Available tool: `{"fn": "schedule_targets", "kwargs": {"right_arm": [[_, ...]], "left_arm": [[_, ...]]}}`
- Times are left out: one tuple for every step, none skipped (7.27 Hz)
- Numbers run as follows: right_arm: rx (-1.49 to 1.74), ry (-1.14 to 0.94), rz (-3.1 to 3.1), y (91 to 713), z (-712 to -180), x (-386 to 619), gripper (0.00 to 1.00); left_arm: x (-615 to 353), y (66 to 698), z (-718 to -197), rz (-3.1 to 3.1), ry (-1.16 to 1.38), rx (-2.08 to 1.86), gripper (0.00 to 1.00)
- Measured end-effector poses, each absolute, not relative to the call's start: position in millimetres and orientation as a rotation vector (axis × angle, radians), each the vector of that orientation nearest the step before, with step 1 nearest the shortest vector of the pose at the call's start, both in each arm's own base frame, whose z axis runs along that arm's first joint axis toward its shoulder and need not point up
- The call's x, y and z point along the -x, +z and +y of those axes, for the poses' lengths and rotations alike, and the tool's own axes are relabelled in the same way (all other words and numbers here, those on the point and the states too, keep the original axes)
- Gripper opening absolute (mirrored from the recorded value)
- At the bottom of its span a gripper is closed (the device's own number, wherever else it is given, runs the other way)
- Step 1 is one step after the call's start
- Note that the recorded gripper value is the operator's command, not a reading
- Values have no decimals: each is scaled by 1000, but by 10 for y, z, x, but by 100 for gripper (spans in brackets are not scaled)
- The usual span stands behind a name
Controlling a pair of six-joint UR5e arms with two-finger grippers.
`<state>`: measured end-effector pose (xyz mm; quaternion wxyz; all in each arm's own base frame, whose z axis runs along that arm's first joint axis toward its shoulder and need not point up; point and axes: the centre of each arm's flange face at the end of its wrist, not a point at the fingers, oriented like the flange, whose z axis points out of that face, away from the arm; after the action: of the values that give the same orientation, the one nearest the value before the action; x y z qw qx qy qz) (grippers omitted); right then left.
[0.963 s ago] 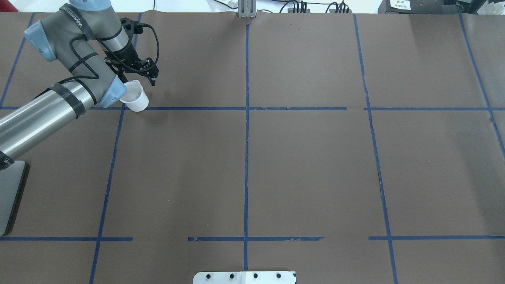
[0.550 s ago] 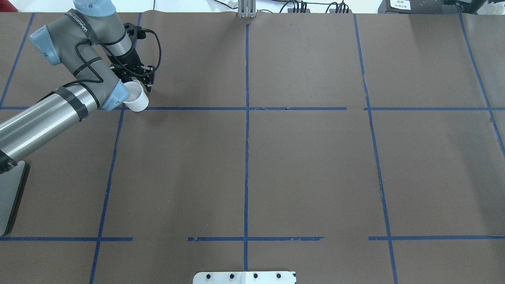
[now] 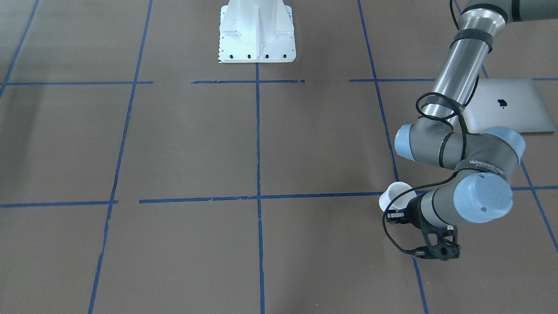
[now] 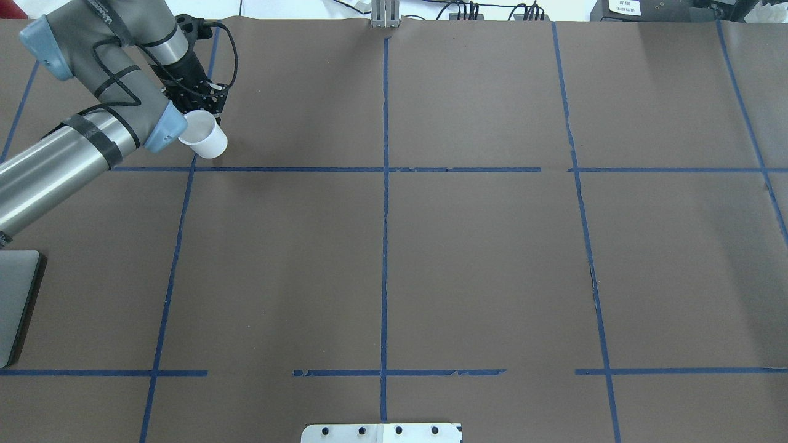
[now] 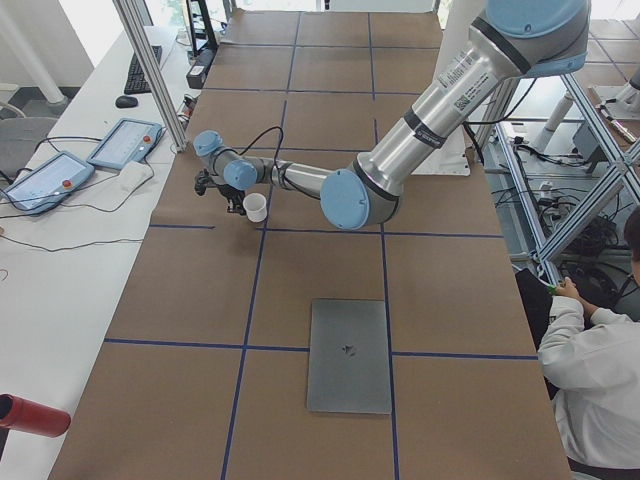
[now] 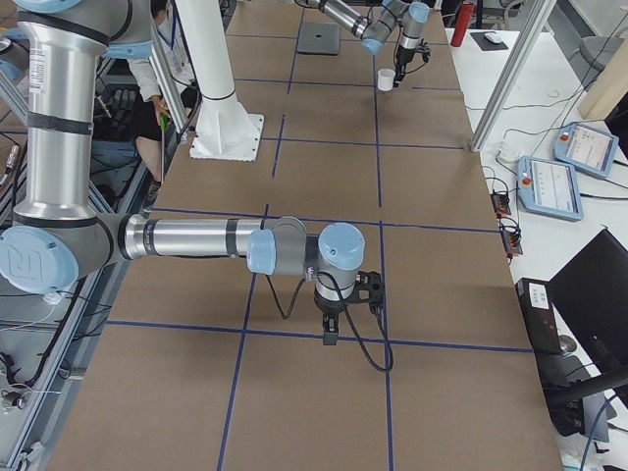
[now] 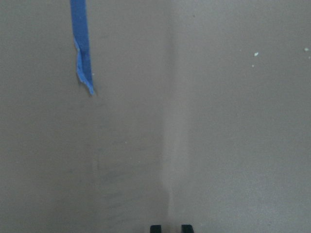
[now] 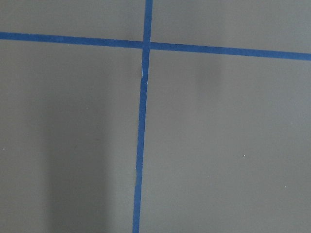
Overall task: Place cup on laptop
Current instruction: 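Lift the white cup with the left gripper and carry it toward the laptop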
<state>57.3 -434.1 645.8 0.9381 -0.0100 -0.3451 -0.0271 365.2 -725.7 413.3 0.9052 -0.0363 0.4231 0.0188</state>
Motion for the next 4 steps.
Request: {"fn": "schedule_targets", "kwargs": {"right_arm": [[20, -55, -704, 6458, -4341, -573, 100], [20, -56, -705, 6458, -4341, -573, 100], [20, -56, -705, 6457, -4341, -573, 100], [20, -55, -705, 6457, -4341, -572, 100]], "left_arm": [[-3375, 4087, -7324, 875, 9, 71, 0], [-3016, 4086, -7311, 867, -15, 68, 0], [-2624, 4137, -7212, 853, -19, 62, 0], [-2211, 4214, -7067, 832, 1, 57, 0]]}}
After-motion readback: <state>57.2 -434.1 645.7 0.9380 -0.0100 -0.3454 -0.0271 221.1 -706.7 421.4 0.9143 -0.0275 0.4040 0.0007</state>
